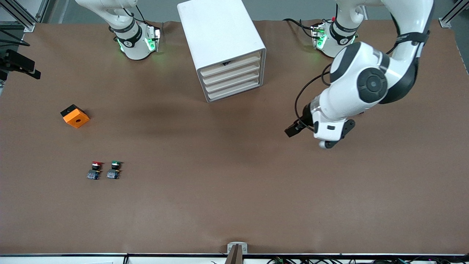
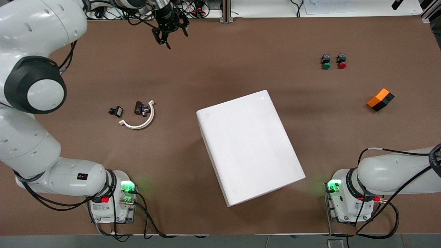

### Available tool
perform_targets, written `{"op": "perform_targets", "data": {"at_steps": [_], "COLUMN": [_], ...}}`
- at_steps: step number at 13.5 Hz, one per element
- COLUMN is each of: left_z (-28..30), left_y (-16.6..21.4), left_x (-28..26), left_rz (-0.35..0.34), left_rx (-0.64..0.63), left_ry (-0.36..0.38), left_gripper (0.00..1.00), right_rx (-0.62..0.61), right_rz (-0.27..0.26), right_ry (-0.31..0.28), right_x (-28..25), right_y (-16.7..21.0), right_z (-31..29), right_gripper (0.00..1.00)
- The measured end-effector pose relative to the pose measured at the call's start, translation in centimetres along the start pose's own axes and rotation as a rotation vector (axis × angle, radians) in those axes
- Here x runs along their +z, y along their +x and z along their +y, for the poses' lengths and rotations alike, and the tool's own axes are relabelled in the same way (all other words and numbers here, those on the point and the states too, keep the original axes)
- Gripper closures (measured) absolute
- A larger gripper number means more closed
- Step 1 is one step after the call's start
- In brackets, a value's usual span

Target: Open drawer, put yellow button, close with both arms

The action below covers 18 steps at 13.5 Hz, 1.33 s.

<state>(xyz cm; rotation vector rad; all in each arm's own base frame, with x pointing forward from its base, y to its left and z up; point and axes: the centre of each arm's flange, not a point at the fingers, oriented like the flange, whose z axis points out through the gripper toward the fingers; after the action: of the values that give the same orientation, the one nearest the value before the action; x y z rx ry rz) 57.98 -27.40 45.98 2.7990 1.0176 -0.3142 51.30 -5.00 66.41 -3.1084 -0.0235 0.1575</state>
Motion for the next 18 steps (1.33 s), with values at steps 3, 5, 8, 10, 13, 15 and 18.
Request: {"op": "perform_targets", "data": {"at_steps": [3,5,8,10,13,15,18], "left_z": [-1.4,-2.0,-4.4,-6.3,-10.3,-13.7,-18.7], "left_y": [1.6,2.3,5.4,6.8,8.7,9.8,10.0], "left_x": [-1.5,-2.4,-3.9,-4.8,-7.6,-10.4,-12.7], "left_rz": [0.046,0.066,0.077,0.062,0.037,0.049,0.078], "left_rx": [-0.018,-0.030,0.058,0.239,0.470,0.534,0.597], "left_ry": [0.008,0.004,-0.003,0.029,0.069,0.078,0.102], "left_gripper": [0.00,0.00,0.00,0.00,0.00,0.00,0.00], "right_rx": [-0.016,-0.023,-0.027,-0.027,-0.027,-0.027,-0.011], "right_rz": [0.029,0.032,0.033,0.033,0.047,0.059,0.065], "right_ry": [0.000,0.001,0.002,0.002,0.000,-0.001,-0.001], "right_x": [0.3,0.3,0.5,0.5,0.4,0.3,0.1], "right_y": [-1.3,-1.9,-2.0,-2.1,-2.0,-1.9,-2.0], "right_z": [0.0,0.2,0.2,0.3,0.3,0.3,0.4], "right_gripper": [0.00,0.00,0.00,0.00,0.00,0.00,0.00]}}
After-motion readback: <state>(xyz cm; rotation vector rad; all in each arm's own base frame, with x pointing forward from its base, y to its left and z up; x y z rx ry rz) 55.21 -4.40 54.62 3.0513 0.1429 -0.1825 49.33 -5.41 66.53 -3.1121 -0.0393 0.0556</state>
